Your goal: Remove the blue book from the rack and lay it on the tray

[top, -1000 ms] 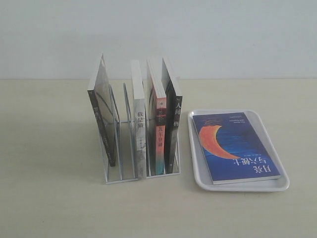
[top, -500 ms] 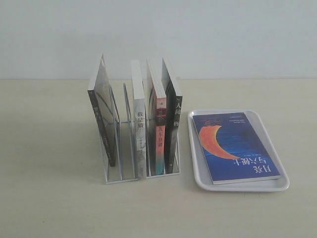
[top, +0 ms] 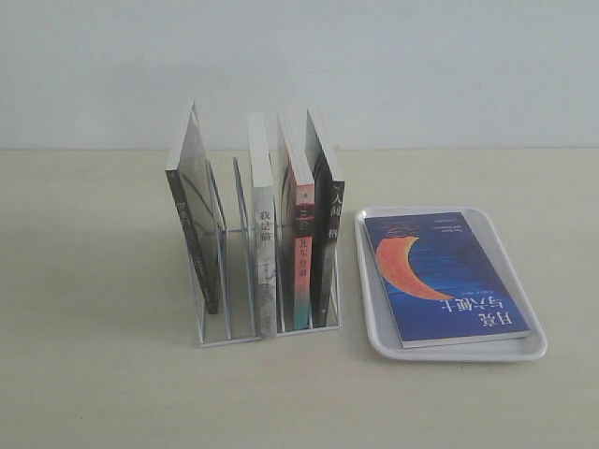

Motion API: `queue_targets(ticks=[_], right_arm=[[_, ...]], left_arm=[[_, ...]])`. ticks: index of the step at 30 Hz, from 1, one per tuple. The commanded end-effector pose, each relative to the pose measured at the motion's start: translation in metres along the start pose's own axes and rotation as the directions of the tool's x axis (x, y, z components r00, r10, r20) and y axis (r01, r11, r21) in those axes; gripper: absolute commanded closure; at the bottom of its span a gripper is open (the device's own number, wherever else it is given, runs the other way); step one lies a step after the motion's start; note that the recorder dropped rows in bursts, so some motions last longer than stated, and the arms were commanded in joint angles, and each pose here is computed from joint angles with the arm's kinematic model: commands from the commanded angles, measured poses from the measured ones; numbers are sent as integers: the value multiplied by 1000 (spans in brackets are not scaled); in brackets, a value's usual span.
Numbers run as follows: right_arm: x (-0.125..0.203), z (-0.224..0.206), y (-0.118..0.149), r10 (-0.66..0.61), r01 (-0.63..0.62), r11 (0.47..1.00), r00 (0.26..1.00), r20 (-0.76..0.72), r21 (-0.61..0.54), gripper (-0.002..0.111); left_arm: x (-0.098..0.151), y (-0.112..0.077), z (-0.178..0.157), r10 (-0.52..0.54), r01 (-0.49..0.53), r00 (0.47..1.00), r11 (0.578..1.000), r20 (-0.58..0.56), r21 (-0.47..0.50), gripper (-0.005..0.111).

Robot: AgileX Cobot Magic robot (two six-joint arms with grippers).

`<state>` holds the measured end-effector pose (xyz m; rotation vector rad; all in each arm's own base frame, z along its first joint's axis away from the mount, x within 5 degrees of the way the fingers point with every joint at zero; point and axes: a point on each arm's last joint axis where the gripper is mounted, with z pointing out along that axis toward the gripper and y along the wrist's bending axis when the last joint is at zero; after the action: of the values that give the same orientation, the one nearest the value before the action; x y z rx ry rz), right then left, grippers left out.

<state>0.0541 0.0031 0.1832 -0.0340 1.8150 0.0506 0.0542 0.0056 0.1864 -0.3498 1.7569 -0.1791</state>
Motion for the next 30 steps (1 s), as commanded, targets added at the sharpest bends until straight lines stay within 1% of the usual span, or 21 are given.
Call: queue_targets(ticks=[1, 13, 15, 18, 30], right_arm=[[-1, 0, 0, -34, 34, 999, 999, 7, 6, 108], [0, 0, 0, -14, 14, 1000, 1000, -3, 6, 108], [0, 0, -2, -9, 9, 1000, 1000, -3, 29, 108], [0, -1, -5, 33, -32, 995, 999, -2, 94, 108], [1, -1, -6, 35, -35, 994, 999, -3, 103, 108]], left_arm=[[0, 0, 0, 4, -4, 1000, 1000, 12, 3, 103], [0, 0, 0, 4, -4, 1000, 1000, 12, 3, 103], [0, 0, 0, 4, -4, 1000, 1000, 12, 3, 103], [0, 0, 0, 4, -4, 1000, 1000, 12, 3, 103], [0, 0, 0, 4, -4, 1000, 1000, 12, 3, 103]])
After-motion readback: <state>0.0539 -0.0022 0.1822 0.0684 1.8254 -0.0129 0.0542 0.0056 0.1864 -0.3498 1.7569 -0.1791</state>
